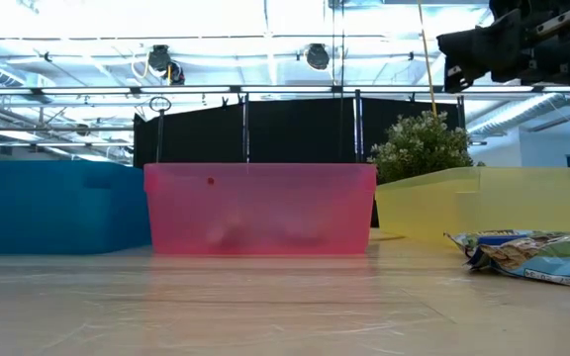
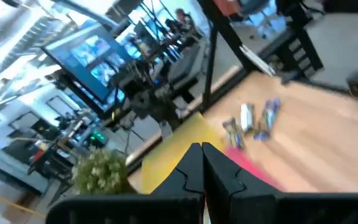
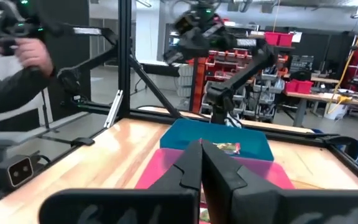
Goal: Pick and place Granola Bars by type
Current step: Put the blue granola bar into the yellow bin
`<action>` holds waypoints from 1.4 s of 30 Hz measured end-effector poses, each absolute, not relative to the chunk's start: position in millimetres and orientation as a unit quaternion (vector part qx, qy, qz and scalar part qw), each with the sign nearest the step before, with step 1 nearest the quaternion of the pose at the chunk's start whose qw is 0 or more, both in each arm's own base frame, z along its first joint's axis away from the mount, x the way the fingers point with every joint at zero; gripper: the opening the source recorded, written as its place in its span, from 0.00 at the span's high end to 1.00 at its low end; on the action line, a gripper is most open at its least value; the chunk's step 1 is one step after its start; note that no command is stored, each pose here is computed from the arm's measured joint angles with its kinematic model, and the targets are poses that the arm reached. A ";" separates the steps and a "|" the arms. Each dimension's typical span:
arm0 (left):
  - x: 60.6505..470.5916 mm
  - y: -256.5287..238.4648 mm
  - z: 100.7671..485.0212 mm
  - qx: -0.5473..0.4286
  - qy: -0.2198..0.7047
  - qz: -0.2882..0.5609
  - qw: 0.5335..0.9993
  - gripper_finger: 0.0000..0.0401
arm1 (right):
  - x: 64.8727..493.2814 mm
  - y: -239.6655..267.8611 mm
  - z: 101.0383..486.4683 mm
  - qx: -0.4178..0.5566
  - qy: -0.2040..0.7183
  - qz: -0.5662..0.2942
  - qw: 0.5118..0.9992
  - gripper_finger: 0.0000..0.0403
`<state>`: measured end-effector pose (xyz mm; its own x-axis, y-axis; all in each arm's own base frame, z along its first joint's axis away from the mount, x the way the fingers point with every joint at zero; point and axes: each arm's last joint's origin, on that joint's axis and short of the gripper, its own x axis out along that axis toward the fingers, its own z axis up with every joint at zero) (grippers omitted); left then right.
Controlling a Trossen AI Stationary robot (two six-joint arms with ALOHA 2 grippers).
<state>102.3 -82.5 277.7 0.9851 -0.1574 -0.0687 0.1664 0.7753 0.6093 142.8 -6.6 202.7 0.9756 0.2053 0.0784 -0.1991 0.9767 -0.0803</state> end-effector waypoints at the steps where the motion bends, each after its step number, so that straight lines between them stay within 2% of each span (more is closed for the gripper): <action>1: 94.8 -72.4 277.4 0.323 0.013 -0.086 0.942 1.00 | 143.2 -6.7 202.3 -0.040 -0.042 0.102 0.993 1.00; 4: 72.9 -46.3 278.2 0.283 0.003 -0.072 0.956 1.00 | 144.8 -6.8 200.5 -0.042 -0.035 0.102 0.993 1.00; 7: 55.4 -32.4 291.8 0.237 -0.088 -0.102 0.962 1.00 | 146.5 -7.0 199.9 -0.046 -0.036 0.102 0.993 1.00; 9: 49.4 -27.3 290.6 0.223 -0.105 -0.109 0.963 1.00 | 147.5 -7.1 201.4 -0.052 -0.046 0.101 0.992 1.00; 11: 47.9 -23.3 287.2 0.204 -0.104 -0.078 0.970 1.00 | 148.7 -7.3 202.2 -0.052 -0.053 0.101 0.992 1.00; 15: 58.7 -27.3 274.6 0.201 -0.100 -0.018 0.974 1.00 | 151.2 -7.5 203.0 -0.054 -0.062 0.101 0.992 1.00; 19: 73.6 -36.6 256.4 0.227 -0.129 -0.025 0.965 1.00 | 153.6 -7.8 203.4 -0.052 -0.070 0.100 0.991 1.00; 25: 89.1 -35.8 221.9 0.291 -0.104 -0.040 0.950 1.00 | 156.5 -8.1 204.5 -0.025 -0.080 0.102 0.991 1.00; 31: 96.7 -21.8 207.9 0.253 -0.044 -0.046 0.965 1.00 | 157.0 -8.2 202.4 -0.008 -0.069 0.103 0.992 1.00; 35: 100.1 -16.5 200.6 0.247 -0.064 -0.068 0.964 1.00 | 157.7 -8.8 197.7 -0.023 -0.046 0.092 0.994 1.00; 40: 104.9 -9.0 177.7 0.237 -0.061 -0.043 0.969 1.00 | 158.4 -12.2 194.4 -0.027 -0.029 0.033 0.999 1.00; 42: 104.3 -8.0 183.4 0.232 -0.087 -0.050 0.968 1.00 | 158.7 -12.0 194.0 -0.026 -0.024 0.030 0.999 1.00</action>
<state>104.3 -8.0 183.4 0.9799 -0.1367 0.1453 0.0560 0.8874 0.4576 158.7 -12.0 194.0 0.9971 0.0613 0.0454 -0.0588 0.9968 -0.0536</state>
